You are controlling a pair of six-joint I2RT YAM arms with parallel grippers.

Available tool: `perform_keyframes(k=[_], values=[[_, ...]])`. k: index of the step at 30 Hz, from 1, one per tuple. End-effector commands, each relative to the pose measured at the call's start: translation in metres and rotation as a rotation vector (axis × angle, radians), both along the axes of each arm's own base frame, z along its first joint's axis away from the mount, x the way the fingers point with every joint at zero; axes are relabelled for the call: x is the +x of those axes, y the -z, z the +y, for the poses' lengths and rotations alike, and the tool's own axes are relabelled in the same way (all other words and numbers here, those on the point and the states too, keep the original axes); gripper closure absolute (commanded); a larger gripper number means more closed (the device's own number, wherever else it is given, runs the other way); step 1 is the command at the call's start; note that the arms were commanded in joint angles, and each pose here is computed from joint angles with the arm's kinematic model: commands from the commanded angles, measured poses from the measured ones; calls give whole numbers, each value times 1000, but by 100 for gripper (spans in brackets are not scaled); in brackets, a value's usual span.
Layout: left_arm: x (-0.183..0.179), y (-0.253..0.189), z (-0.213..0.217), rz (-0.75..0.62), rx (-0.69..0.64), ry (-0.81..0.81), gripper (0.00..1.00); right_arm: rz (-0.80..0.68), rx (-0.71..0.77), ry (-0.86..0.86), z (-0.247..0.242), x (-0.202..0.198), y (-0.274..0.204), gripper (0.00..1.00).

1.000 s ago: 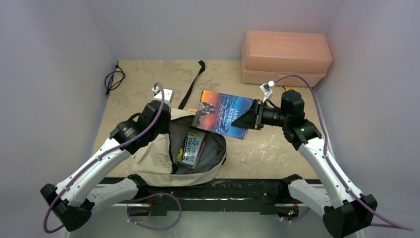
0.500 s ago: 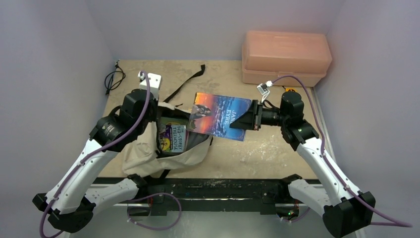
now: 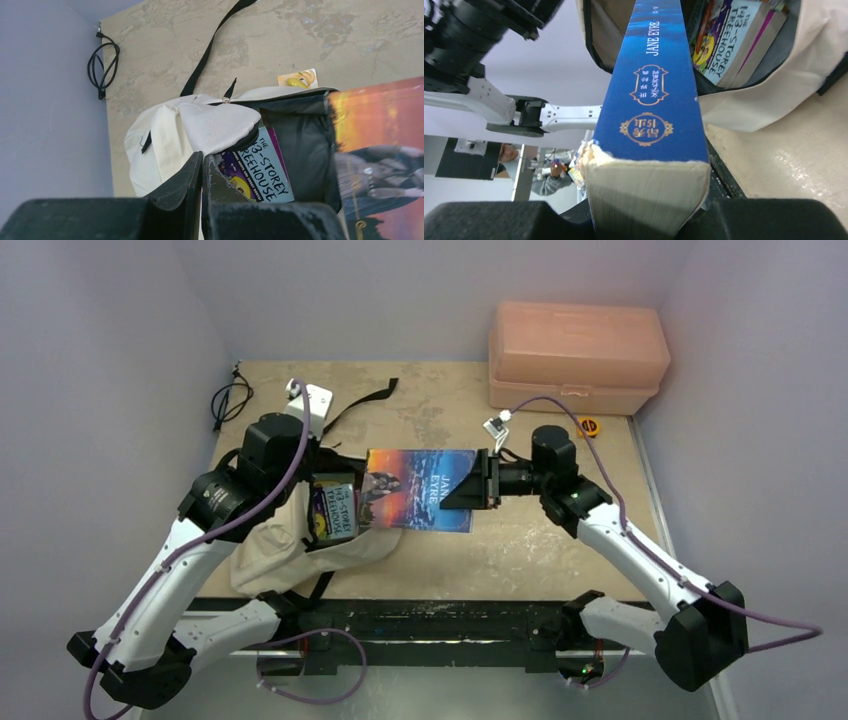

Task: Pack the student bag
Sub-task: Place the book in the student bag.

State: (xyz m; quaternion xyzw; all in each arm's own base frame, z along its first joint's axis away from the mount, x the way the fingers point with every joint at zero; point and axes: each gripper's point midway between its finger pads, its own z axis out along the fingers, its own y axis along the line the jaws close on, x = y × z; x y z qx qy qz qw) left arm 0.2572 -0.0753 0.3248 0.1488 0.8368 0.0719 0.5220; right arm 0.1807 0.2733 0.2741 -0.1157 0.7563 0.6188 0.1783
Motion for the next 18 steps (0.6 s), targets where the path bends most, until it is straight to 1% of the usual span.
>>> perform_keyframes(k=[1,6,9,12,16,18], values=[[18,-39,-22,-155,-118,62,100,-159,113,-86,31,-12,-34,100],[15,-26,-30,-94,-143,81,100,-114,159,-104,62,-13,-29,100],[8,-11,-37,-37,-148,128,100,-77,165,-101,68,-6,-22,100],[-3,5,-44,18,-156,185,100,-69,137,-107,70,-3,-13,100],[-14,17,-45,7,-188,222,100,-30,112,-110,73,-1,2,100],[-19,21,-49,-9,-214,259,100,0,134,-120,75,-1,5,100]])
